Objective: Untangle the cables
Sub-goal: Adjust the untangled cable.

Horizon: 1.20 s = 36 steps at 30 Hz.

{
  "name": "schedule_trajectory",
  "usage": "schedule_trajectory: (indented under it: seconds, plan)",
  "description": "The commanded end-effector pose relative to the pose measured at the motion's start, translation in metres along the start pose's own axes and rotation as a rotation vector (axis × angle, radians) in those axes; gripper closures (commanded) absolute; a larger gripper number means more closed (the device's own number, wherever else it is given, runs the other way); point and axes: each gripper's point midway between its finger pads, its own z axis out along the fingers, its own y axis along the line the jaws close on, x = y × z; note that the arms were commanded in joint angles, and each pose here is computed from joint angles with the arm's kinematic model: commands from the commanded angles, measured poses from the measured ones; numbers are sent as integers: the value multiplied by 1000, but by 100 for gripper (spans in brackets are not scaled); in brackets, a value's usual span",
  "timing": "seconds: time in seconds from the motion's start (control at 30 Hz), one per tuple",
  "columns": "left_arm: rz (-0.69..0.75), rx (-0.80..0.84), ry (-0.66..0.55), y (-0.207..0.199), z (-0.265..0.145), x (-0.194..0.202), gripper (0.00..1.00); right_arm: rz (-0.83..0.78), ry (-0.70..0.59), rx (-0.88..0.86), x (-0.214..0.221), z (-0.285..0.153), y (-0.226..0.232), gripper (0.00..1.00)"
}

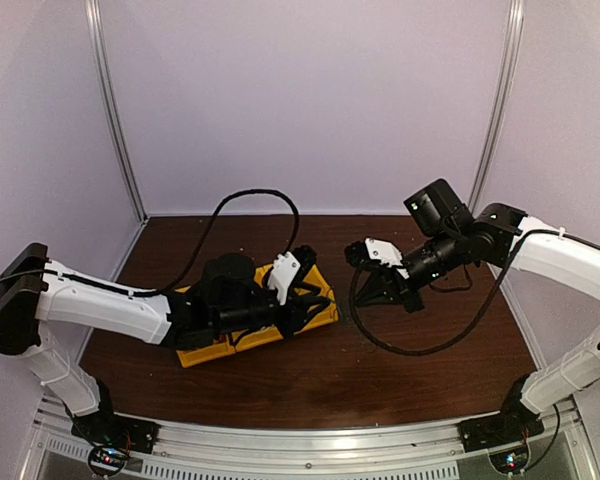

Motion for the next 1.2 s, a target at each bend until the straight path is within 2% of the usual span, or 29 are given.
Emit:
schedule_trajectory:
  seconds: [0.0, 0.13, 0.27, 0.33, 0.43, 0.57, 0.73, 0.87, 1.03, 1.17]
  plan:
    - [58, 52, -99, -8, 7, -29, 68, -9, -41, 10, -16, -11, -1, 100]
    - [79, 67, -95, -9, 11, -28, 74, -6, -48, 7, -17, -12, -2, 100]
    - [93, 77, -95, -10, 15, -29, 95, 6, -56, 13, -18, -14, -5, 100]
    - [94, 76, -106, -10, 12, -32, 100, 21, -70, 21, -18, -18, -10, 100]
    - [80, 51, -104, -5, 7, -28, 100, 68, -97, 75, -14, -32, -29, 100]
    - [55, -12, -54, 7, -8, -12, 100, 178, -142, 283, 11, -71, -89, 100]
    - [20, -141, 10, 32, -47, 2, 100, 370, -195, 567, 79, -142, -168, 100]
    - [-8, -268, 24, 57, -89, -1, 100, 524, -213, 687, 136, -181, -203, 100]
    - [-24, -434, 1, 96, -142, -23, 100, 635, -182, 827, 181, -195, -228, 100]
    - [-17, -537, -29, 122, -174, -48, 100, 649, -185, 812, 188, -185, -228, 100]
